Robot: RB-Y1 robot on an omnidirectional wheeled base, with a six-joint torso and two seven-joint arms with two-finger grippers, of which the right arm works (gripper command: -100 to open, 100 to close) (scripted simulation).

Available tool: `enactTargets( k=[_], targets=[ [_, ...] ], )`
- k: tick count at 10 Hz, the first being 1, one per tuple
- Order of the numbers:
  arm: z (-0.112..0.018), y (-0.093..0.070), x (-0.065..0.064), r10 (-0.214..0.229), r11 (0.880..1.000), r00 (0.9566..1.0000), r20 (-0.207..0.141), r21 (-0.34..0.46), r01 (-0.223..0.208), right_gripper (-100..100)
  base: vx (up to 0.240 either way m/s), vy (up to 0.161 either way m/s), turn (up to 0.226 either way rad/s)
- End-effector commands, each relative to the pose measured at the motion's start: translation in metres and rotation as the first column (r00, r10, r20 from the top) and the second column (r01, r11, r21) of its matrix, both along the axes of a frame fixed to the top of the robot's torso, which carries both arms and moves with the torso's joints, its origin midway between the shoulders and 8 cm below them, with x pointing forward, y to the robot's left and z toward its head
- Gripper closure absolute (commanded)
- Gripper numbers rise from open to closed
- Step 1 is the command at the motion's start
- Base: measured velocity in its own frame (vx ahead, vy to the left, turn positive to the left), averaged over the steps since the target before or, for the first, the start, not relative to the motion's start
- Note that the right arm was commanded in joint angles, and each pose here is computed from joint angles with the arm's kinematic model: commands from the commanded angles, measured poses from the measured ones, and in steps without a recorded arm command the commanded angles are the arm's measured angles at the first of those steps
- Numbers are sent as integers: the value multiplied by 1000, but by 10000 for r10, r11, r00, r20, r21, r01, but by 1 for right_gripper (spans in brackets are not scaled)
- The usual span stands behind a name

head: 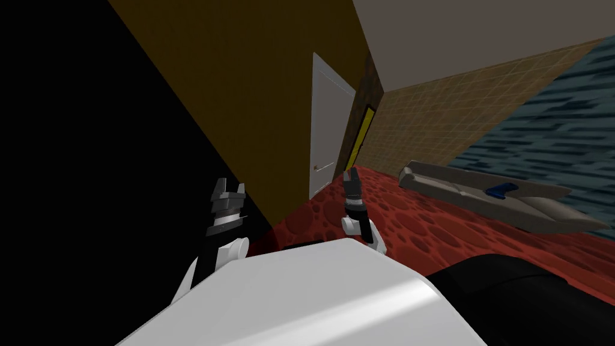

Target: Pull the door open

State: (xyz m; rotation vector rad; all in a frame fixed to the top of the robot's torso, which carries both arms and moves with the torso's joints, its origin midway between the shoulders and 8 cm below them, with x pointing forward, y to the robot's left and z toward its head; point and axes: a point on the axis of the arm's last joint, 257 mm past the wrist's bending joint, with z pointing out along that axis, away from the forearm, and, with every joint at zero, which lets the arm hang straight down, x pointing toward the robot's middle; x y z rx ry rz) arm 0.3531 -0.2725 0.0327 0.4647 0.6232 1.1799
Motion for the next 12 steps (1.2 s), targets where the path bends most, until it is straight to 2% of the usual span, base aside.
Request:
enactTargets(
  k=[1,3,6,8,11,12],
  targets=[
    [-12,0,8,115,9999,9997,-220,89,-113,-100,57,-77,113],
    [-27,-1,18,249,9995,9985,-496,196,-239,-100,76,-101,112],
    [-53,-2,34,467,9983,9942,-969,398,-430,-100,83,-92,116],
    [-70,-4,44,609,9971,9899,-1279,539,-544,-100,78,-98,140],
    [-100,-6,59,821,9946,9802,-1801,782,-690,-100,79,-115,136],
    [-106,-6,63,896,9936,9777,-1898,850,-745,-100,78,-123,145]
  ],
)
